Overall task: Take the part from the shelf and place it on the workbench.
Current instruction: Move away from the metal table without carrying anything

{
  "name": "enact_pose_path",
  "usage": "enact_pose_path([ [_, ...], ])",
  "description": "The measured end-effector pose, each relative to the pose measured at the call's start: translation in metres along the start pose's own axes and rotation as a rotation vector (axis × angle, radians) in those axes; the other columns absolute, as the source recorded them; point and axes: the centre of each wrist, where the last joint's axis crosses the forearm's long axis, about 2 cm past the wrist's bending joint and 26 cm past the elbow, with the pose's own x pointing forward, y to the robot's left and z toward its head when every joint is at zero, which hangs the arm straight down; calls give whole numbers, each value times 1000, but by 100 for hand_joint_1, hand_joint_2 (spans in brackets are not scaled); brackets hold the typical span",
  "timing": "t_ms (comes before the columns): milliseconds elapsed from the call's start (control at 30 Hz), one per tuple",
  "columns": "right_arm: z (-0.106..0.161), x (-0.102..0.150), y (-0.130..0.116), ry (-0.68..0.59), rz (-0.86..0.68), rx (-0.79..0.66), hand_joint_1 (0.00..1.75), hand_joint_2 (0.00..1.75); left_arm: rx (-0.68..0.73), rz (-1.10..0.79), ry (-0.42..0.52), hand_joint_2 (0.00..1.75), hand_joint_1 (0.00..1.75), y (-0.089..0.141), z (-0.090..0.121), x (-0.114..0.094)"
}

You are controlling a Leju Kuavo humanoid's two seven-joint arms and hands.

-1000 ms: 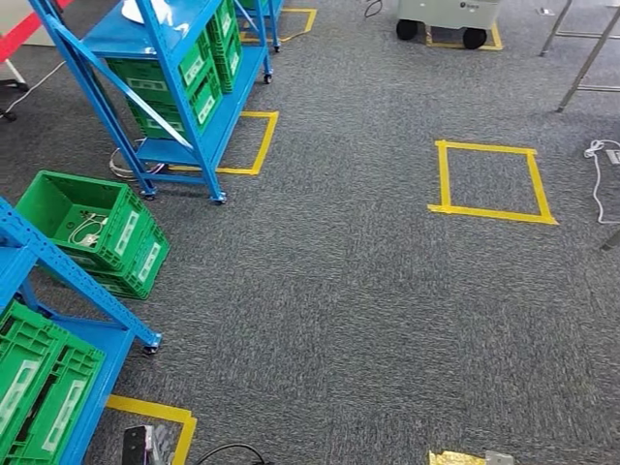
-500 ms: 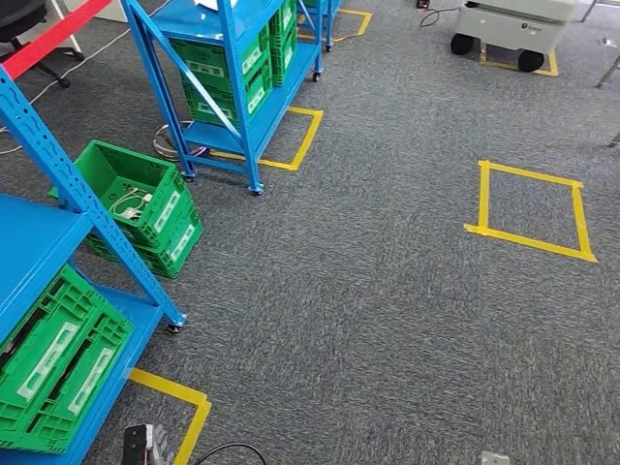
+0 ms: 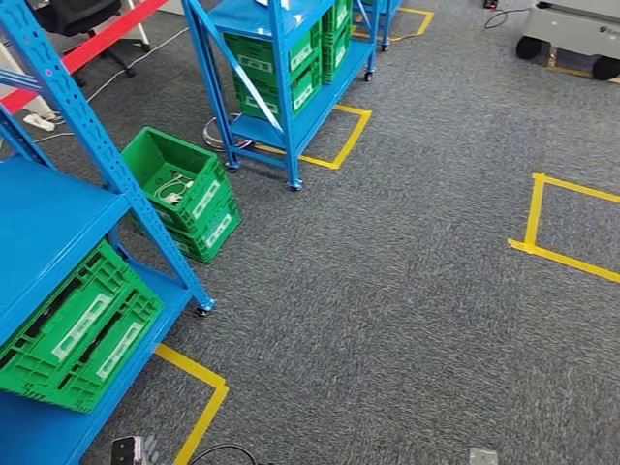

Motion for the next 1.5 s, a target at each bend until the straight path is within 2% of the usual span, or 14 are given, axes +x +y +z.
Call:
enact_pose_path([
  [833, 1, 2, 3, -2, -6, 7, 0, 0, 20, -26, -3, 0, 0, 4, -1, 1],
  [1067, -10, -3, -14, 5, -22, -8, 0, 0, 5, -92, -22, 0, 0, -18, -7, 10],
  [1233, -16, -2, -21, -9, 6, -18, 0, 0, -1, -67, -29, 0, 0, -27, -8, 12],
  [1500, -11, 0, -13, -28, 43, -23, 0, 0, 5, -3, -17, 0, 0, -13, -2, 4],
])
